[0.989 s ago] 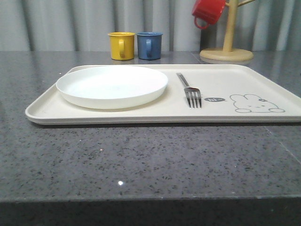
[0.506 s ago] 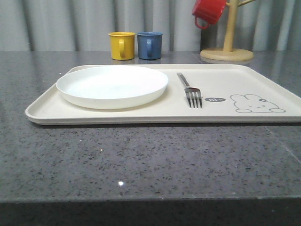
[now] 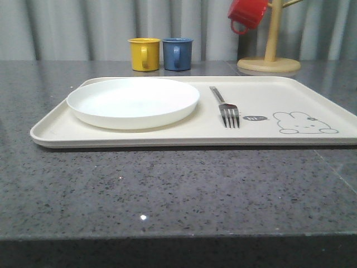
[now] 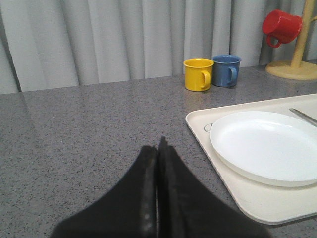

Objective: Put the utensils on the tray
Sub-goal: 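Grasp the chopsticks with the right gripper and carry them onto the tray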

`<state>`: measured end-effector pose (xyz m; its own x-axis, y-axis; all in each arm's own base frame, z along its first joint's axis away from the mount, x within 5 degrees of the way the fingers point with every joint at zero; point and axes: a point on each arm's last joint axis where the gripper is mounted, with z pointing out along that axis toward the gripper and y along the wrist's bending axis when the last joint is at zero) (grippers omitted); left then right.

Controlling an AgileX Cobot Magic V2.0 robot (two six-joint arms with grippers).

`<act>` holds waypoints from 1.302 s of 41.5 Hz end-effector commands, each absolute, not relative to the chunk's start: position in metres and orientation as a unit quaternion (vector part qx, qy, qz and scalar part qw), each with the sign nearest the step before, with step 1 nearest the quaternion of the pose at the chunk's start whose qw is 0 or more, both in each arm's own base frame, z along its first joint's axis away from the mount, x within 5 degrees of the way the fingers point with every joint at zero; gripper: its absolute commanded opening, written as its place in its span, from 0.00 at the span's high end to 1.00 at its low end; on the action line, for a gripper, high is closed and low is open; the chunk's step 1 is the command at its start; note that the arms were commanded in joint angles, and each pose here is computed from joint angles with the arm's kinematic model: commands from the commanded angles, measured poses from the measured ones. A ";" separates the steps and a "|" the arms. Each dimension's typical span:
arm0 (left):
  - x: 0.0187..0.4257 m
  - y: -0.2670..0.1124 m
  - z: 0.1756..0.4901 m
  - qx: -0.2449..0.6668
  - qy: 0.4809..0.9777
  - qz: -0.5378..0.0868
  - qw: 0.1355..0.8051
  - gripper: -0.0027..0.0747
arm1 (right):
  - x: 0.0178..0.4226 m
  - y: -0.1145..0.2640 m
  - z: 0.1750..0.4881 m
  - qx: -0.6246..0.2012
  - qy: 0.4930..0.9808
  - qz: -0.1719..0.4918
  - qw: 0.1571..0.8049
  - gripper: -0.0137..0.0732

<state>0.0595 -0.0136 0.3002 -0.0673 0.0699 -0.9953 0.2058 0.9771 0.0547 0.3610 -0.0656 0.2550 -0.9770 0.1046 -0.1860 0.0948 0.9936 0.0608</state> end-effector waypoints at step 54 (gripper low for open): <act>0.060 -0.013 0.316 0.079 0.695 -0.057 0.712 0.99 | 0.347 0.102 0.331 0.007 0.984 0.077 0.160 0.87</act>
